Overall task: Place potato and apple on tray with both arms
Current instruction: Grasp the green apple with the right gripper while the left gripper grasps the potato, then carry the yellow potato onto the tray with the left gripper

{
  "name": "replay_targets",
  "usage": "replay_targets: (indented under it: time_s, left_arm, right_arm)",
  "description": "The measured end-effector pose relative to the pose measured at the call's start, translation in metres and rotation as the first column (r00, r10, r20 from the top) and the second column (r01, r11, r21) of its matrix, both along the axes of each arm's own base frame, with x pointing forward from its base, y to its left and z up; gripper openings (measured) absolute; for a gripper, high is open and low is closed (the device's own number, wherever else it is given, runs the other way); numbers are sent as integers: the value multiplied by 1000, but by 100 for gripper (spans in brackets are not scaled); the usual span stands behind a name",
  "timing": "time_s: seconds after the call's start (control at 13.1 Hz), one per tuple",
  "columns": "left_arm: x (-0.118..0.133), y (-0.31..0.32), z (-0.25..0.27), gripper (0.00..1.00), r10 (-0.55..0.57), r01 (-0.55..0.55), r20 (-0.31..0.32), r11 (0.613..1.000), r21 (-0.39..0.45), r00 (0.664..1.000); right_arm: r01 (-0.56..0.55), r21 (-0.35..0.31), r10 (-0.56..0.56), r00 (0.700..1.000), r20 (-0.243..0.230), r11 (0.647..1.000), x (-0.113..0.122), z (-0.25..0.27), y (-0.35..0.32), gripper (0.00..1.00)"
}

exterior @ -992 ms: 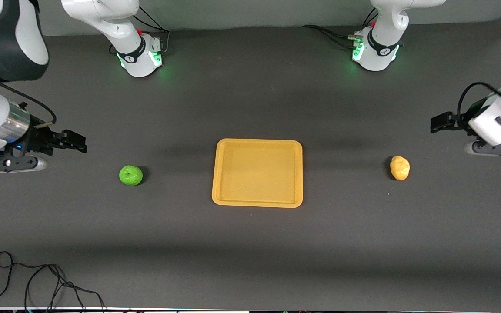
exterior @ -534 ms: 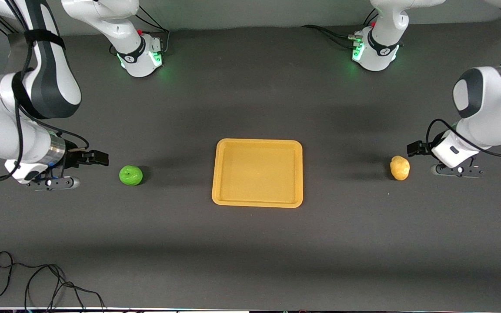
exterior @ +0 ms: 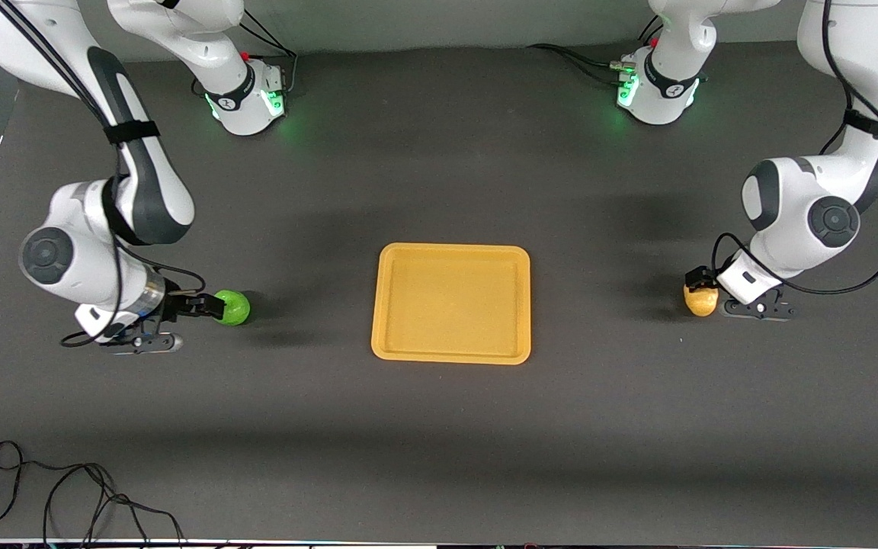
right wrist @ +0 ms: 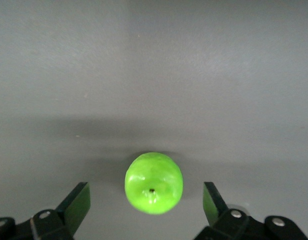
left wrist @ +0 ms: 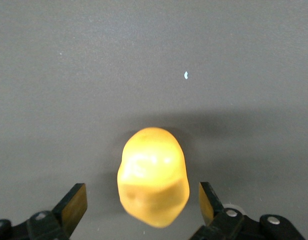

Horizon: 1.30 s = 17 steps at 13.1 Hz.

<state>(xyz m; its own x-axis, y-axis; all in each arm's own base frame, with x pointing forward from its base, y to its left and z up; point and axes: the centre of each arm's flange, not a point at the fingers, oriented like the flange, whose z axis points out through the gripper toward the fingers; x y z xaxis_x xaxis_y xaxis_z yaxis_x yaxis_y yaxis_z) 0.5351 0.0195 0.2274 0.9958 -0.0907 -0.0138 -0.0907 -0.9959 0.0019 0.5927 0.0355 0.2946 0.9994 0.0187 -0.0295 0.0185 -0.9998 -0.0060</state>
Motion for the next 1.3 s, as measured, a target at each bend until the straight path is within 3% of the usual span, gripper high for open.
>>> replay_targets:
  time_s: [0.38, 0.61, 0.84, 0.99, 1.3]
  left_arm:
    - [1, -1, -32, 100, -2, 2, 25, 1000, 0, 1000]
    - [-3, -1, -38, 67, 1, -1, 10, 1000, -1, 1000]
    - [-4, -1, -34, 67, 6, -6, -20, 1000, -1, 1000]
    - [5, 0, -4, 67, 8, -8, -44, 1000, -1, 999]
    - [31, 0, 118, 67, 26, -27, -90, 1000, -1, 996]
  right_arm:
    - [3, 2, -3, 1000, 12, 1000, -9, -48, -2, 100]
    - [4, 3, -4, 1000, 11, 1000, -17, -70, -2, 100]
    - [4, 4, -4, 1000, 10, 1000, -34, -95, -3, 100]
    - [3, 3, -3, 1000, -4, 1000, -42, -102, -3, 100]
    - [4, 3, -4, 1000, -9, 1000, -45, -104, -3, 99]
